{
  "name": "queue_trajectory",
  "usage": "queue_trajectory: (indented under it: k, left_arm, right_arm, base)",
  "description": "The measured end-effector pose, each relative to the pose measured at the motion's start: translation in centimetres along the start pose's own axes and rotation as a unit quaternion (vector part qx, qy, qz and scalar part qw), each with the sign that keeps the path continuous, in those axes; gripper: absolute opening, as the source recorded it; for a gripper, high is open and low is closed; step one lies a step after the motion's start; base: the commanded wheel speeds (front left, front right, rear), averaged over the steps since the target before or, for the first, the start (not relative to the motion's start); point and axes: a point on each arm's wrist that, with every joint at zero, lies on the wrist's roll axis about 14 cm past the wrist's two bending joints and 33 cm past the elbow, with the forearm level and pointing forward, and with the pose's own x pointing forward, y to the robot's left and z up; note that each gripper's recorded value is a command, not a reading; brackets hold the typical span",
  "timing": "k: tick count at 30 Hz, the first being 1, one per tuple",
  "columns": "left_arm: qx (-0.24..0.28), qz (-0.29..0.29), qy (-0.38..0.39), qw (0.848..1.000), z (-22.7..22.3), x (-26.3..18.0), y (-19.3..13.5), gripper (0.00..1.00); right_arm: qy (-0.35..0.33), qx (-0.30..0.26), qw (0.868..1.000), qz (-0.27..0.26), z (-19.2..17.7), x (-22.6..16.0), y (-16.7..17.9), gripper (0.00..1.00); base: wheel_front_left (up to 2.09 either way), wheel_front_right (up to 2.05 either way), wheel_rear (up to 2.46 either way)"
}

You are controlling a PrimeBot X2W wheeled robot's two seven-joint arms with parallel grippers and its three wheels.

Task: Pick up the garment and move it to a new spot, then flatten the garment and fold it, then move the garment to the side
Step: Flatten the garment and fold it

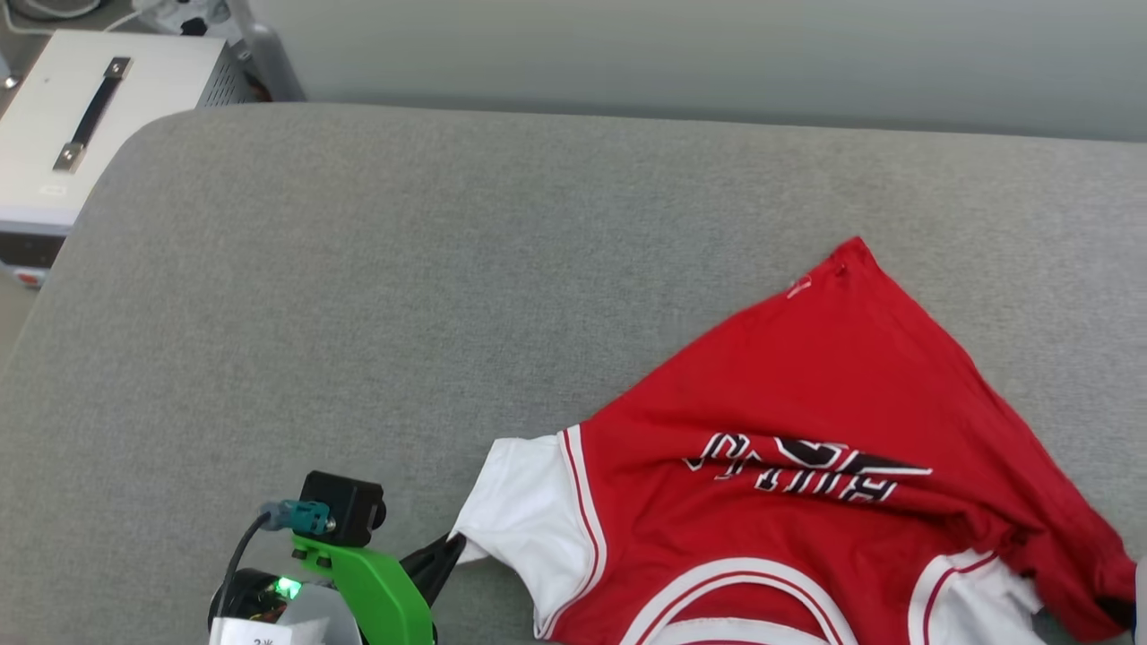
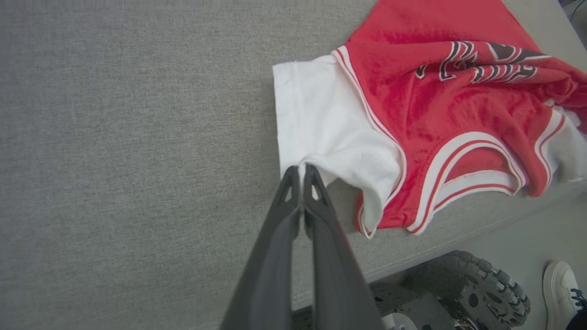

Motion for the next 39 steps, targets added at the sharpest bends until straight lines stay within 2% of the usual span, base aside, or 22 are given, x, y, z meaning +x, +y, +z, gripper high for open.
queue_trajectory:
  k: [7, 17, 18, 19, 24, 29, 34, 39]
  left_arm:
    - [0.004, -0.013, -0.015, 1.000, 0.4, 0.2, -1.3, 0.00]
    - [-0.004, -0.017, -0.014, 1.000, 0.1, 0.6, -1.7, 0.00]
    - [-0.005, -0.016, -0.013, 1.000, 0.1, 0.6, -1.6, 0.00]
    - [-0.005, -0.016, -0.013, 1.000, 0.0, 0.6, -1.6, 0.00]
    - [-0.006, -0.016, -0.015, 1.000, 0.2, 0.6, -1.6, 0.00]
    - [-0.003, -0.015, -0.026, 1.000, 0.7, 0.2, -1.6, 0.00]
    - [-0.003, -0.014, -0.034, 0.999, 1.3, 0.0, -1.6, 0.00]
    - [-0.006, -0.008, -0.033, 0.999, 1.4, 0.3, -1.2, 0.00]
  right_arm:
    - [0.004, 0.032, 0.999, 0.000, -3.6, -1.2, 0.0, 0.00]
    - [0.013, 0.039, 0.999, 0.004, -4.4, -0.9, 0.4, 0.00]
    - [0.014, 0.037, 0.999, 0.004, -4.4, -0.9, 0.4, 0.27]
    - [0.014, 0.034, 0.999, 0.004, -4.3, -0.9, 0.4, 1.00]
    - [-0.006, 0.011, 1.000, 0.010, -2.2, -1.5, 1.0, 1.00]
    - [-0.039, -0.038, 0.998, 0.013, 2.2, -3.3, 1.8, 1.00]
    - [-0.071, -0.087, 0.993, 0.032, 6.9, -4.6, 4.4, 1.00]
    - [-0.078, -0.128, 0.988, 0.046, 10.7, -4.3, 6.9, 1.00]
  base:
    - [0.00, 0.00, 0.00]
    - [0.00, 0.00, 0.00]
    - [0.00, 0.00, 0.00]
    - [0.00, 0.00, 0.00]
    - [0.00, 0.00, 0.00]
    - [0.00, 0.00, 0.00]
    - [0.00, 0.00, 0.00]
    - [0.00, 0.00, 0.00]
